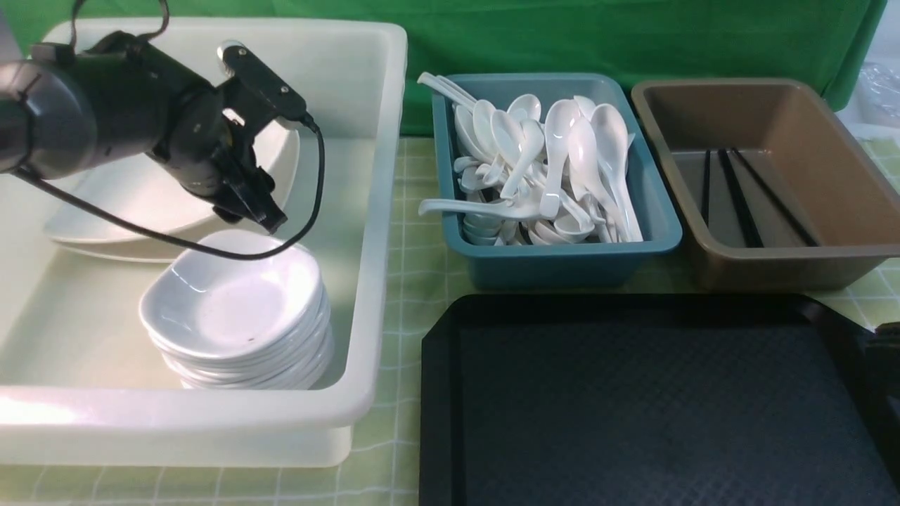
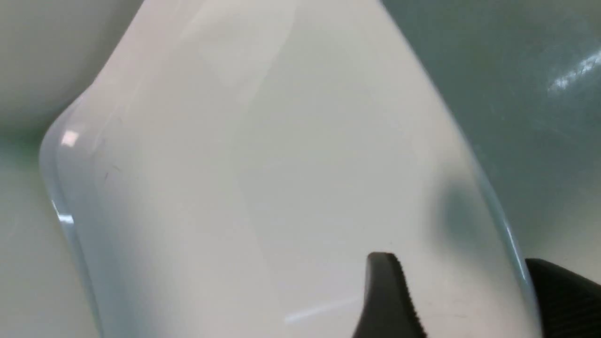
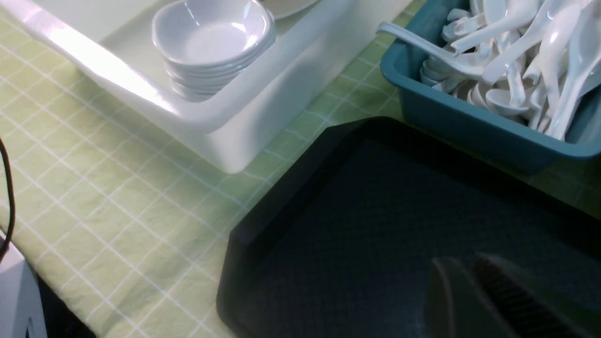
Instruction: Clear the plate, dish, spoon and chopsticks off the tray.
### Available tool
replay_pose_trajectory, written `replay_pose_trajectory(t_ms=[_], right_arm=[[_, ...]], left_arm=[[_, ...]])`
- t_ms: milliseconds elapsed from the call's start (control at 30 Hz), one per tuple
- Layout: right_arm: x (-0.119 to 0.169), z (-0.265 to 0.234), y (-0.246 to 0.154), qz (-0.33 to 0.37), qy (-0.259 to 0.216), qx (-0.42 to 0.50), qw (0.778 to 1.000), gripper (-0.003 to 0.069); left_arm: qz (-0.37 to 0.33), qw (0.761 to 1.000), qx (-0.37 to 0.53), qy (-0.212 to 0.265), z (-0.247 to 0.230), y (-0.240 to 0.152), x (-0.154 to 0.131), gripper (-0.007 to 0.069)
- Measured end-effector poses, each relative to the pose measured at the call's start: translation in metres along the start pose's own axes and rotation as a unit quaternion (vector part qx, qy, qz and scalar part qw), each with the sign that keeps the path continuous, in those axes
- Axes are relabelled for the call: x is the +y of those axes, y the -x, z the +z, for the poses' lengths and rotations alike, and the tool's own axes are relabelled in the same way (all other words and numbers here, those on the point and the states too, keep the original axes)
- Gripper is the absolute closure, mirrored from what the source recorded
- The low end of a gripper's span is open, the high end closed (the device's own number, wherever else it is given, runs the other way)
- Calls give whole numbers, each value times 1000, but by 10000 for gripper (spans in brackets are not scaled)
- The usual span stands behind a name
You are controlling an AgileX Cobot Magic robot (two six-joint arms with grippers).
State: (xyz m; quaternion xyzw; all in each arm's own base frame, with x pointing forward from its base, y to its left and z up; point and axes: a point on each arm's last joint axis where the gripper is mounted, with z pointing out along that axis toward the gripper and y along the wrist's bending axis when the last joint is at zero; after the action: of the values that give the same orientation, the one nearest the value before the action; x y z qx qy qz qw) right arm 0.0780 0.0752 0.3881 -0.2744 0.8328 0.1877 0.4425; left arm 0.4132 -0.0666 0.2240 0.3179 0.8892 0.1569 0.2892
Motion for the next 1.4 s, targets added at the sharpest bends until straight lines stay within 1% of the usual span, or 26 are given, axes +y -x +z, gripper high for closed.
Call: replay_pose_trajectory(t_ms=[100,233,433,500,533,600,667,700,733,767,833,933,967,1033,1067,1100,1133,1233,1333,1367,1400], right_arm=[[1,0,0,3,4,2,1000,568],[1,0,-1,4,4,3,1000,568],[1,0,-1,4,5,3,1000,568],[1,0,-1,4,5,3,1000,568],[1,0,-1,4,4,4,1000,568],[1,0,-1,3,3,5,1000,568],[1,0,-1,3,3,6,1000,566],[0,0,-1,3,3,6,1000,565],[0,0,-1,2,2,6,1000,564],[0,0,-1,2,2,6,1000,564],[0,0,-1,2,2,6,1000,561],[0,0,-1,2,1,8,1000,559],[0,0,-2,2,1,9,1000,560],[0,0,-2,1,-1,10,1000,585],[-1,0,-2,-1,-3,10,1000,618],[-1,0,-2,-1,-3,10,1000,622],[-1,0,-2,-1,-4,11,1000,632],[-1,0,-3,-1,-5,16,1000,634],[-1,0,-3,-1,-6,17,1000,634],[-1,0,-3,-1,-7,19,1000,633],[-1,0,-3,-1,-7,19,1000,632]], left_arm=[[0,1000,-3,-4,-1,1,-1,193],[-5,1000,-17,-2,-9,4,2,156],[-34,998,-59,6,-43,12,12,150],[-57,996,-73,-2,-63,14,14,163],[-60,995,-74,-3,-65,14,14,163],[-96,988,-115,-23,-104,20,12,242],[-111,975,-185,-44,-152,23,3,382],[-113,969,-213,-46,-174,18,-2,423],[-113,967,-222,-51,-176,20,-2,450],[-116,952,-276,-59,-212,11,-10,544],[-125,931,-335,-75,-248,-8,-23,594],[-143,900,-401,-93,-280,-45,-43,615],[-146,898,-404,-93,-282,-48,-44,616],[-161,878,-438,-102,-293,-73,-54,616],[-173,863,-463,-105,-299,-92,-61,616],[-176,857,-473,-103,-301,-100,-63,616],[-182,843,-496,-99,-304,-117,-68,616],[-184,829,-520,-89,-304,-147,-78,616],[-184,825,-527,-87,-301,-161,-83,616],[-177,825,-530,-80,-299,-171,-87,616],[-176,826,-530,-79,-299,-172,-87,616]])
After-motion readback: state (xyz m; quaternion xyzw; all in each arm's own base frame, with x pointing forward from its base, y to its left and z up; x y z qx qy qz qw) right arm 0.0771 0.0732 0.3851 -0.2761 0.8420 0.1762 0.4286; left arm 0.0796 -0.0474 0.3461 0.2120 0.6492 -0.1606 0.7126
